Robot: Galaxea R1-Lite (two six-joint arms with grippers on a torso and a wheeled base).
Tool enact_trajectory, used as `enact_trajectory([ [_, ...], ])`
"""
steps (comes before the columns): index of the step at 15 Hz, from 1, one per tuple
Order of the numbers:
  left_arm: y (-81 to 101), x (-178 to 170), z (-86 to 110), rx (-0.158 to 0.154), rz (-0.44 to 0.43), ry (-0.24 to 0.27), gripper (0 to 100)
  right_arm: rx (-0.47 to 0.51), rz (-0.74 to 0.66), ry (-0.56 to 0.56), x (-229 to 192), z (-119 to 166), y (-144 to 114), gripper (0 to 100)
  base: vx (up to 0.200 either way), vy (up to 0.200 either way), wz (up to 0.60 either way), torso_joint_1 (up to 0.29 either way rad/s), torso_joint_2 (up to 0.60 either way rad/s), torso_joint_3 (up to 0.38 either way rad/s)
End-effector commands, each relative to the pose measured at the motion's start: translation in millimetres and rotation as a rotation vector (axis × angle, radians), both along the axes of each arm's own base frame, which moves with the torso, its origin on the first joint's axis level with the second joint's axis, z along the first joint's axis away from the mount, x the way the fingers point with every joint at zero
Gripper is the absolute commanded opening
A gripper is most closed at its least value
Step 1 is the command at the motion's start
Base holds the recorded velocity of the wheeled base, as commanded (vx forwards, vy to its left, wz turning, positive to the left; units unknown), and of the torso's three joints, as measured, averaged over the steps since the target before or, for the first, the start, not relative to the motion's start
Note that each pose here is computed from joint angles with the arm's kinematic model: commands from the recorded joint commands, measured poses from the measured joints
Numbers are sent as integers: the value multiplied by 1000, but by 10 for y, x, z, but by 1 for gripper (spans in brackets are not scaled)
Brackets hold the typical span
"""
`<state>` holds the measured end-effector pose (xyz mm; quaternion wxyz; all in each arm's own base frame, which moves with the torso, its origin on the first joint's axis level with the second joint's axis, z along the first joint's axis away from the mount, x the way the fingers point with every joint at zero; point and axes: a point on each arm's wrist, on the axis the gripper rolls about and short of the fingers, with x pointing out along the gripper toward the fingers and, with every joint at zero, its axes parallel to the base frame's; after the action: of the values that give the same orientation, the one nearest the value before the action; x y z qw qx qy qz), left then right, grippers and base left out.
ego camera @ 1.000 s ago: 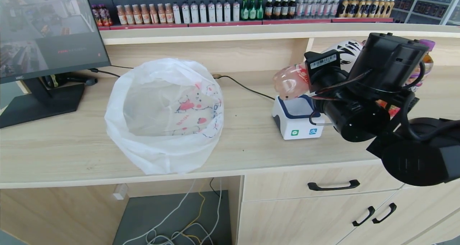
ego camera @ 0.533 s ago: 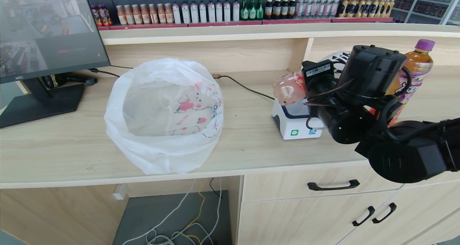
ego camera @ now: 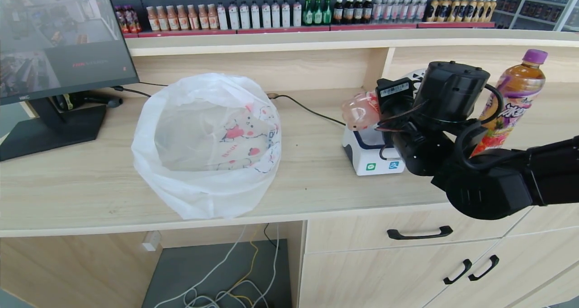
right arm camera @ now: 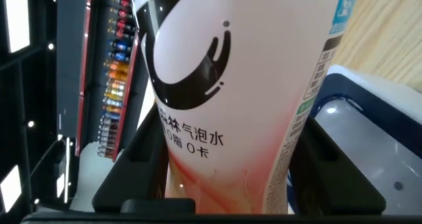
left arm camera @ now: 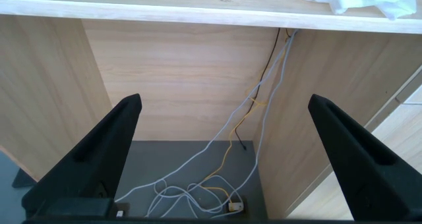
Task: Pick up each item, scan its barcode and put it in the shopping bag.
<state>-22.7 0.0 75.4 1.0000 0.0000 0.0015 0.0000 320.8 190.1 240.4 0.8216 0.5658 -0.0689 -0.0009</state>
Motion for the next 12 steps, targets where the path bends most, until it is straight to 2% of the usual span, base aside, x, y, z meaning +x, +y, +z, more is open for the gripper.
enact_trajectory([
  [1,0,0,0,0,0,0,100,-11,-20,21,79,-89,-36,0,0,0,0,0,0,0],
  [12,0,0,0,0,0,0,100,8,-21,12,110,-75,-30,0,0,0,0,0,0,0],
])
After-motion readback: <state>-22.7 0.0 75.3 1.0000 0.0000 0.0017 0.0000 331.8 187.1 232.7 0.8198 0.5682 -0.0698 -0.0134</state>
